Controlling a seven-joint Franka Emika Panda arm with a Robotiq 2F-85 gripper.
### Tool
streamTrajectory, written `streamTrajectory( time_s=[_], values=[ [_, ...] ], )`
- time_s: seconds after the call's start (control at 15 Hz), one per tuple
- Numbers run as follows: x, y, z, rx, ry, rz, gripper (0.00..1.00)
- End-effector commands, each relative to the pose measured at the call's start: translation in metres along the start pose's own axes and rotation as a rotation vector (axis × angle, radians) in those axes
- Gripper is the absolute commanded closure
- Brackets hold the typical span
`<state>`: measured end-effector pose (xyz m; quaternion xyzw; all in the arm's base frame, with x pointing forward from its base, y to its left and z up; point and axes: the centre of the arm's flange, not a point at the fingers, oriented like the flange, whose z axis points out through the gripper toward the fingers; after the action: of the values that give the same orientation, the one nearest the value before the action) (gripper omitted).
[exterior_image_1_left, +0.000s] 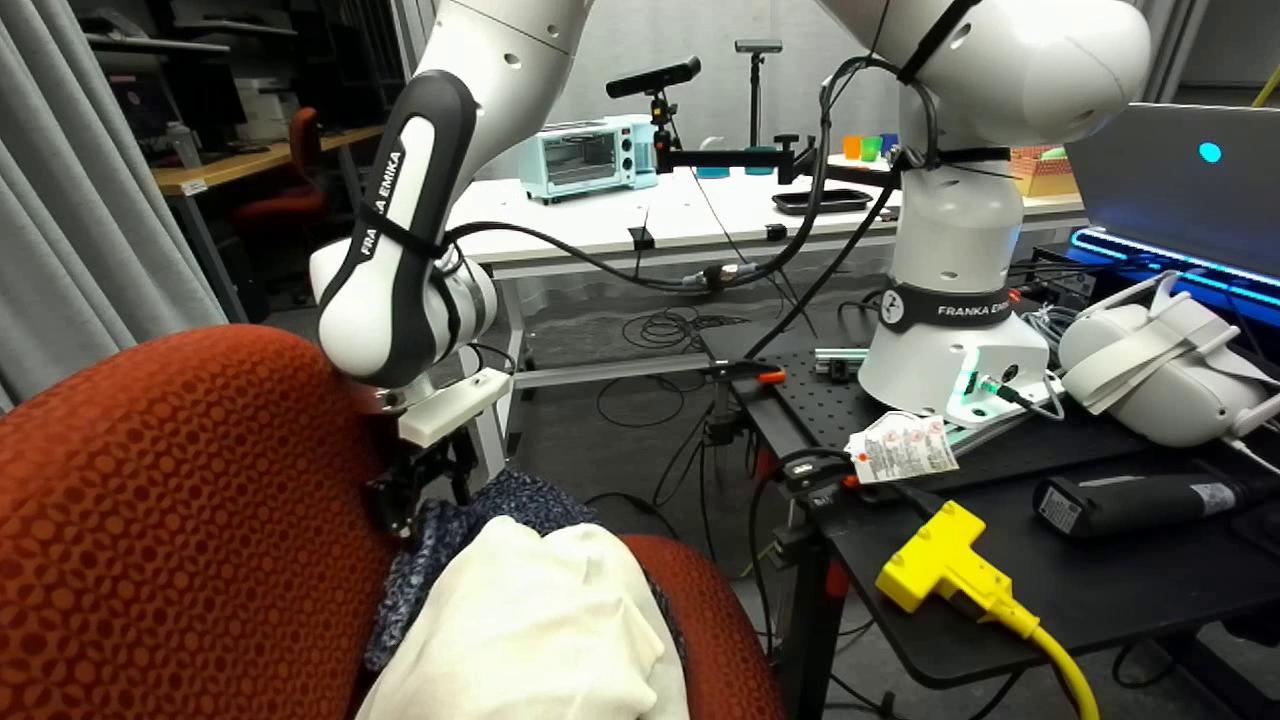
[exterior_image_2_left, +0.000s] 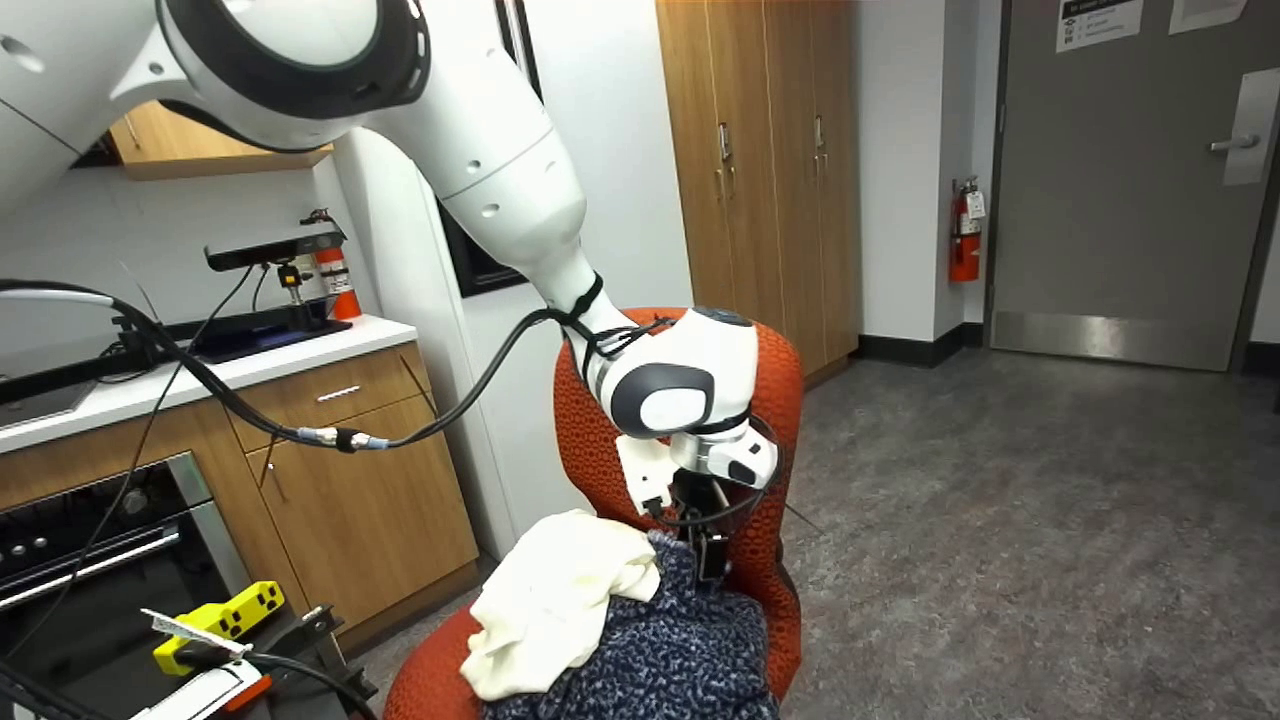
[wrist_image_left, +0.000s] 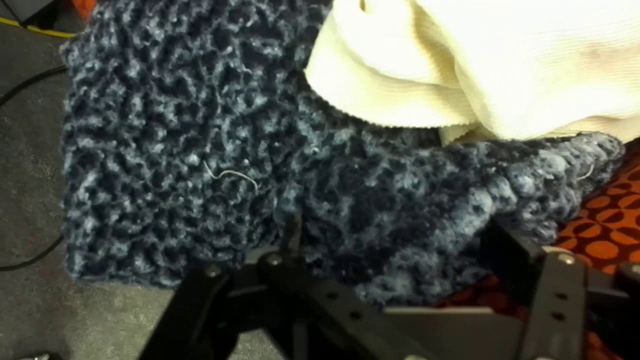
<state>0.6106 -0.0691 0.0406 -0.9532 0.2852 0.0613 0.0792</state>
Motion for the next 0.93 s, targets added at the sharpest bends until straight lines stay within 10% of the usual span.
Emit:
streamTrajectory(
  time_s=[0.0,0.47,0.87],
  values=[
    [0.017,-0.004,0.014,0.004,-0.014,0.012,0.42],
    [0.013,-0.009,-0.006,-0.014,0.004,-0.027,0.96],
    [-0.008,-0.046,-0.070,-0.006,0.026,-0.126,0.99]
  ],
)
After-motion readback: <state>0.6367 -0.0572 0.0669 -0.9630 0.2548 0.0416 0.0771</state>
